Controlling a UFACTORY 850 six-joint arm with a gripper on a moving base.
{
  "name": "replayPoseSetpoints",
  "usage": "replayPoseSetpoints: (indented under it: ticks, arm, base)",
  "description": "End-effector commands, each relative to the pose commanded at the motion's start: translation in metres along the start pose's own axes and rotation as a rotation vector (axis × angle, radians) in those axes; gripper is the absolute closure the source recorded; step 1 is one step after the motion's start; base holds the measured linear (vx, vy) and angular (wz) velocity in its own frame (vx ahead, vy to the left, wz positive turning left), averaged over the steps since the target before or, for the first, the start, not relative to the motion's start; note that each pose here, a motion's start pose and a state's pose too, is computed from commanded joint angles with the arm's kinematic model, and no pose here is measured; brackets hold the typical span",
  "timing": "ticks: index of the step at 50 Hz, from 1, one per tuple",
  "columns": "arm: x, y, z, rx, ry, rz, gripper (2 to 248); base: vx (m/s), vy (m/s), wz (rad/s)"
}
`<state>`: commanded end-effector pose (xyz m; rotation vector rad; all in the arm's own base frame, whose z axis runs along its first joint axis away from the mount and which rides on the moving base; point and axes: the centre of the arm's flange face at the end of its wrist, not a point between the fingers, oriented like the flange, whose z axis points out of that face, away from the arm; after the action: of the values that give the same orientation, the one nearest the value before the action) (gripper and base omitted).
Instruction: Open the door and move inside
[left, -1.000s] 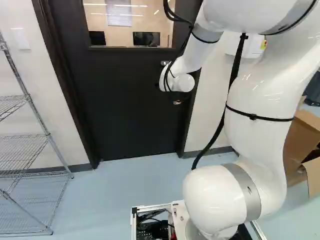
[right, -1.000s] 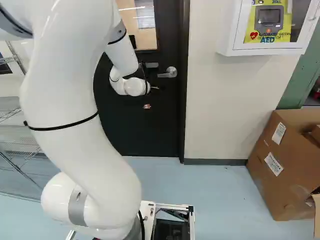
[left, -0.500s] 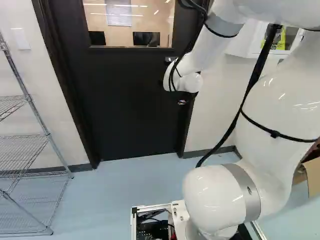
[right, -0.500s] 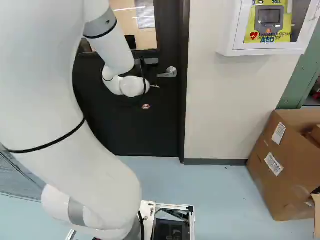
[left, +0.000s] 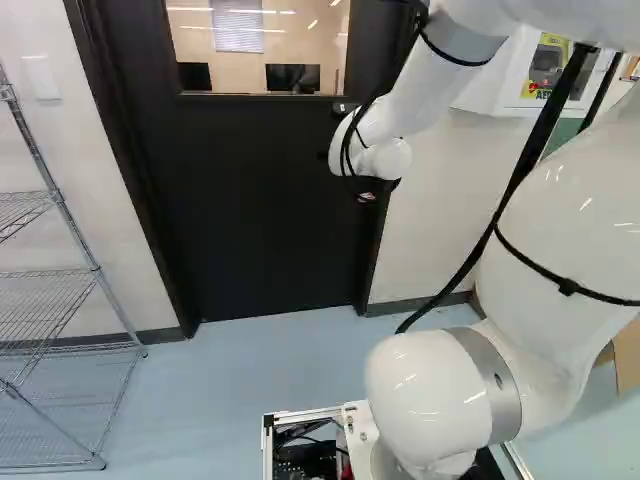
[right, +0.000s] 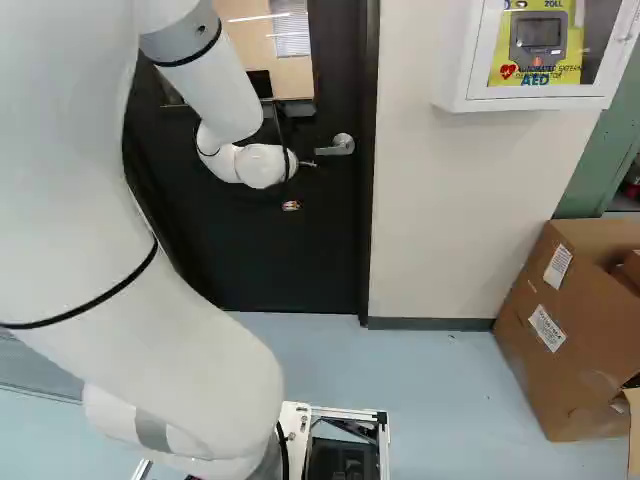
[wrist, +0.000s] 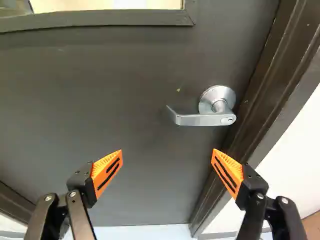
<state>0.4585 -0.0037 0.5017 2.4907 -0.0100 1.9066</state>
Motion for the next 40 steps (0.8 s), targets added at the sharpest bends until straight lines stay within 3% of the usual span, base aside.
replayPoseSetpoints:
  ticks: [40]
  arm:
    - [0.050, 0.003, 0.018, -0.007, 0.088, 0.002, 3]
  base:
    - [0.000, 0.000, 0.000]
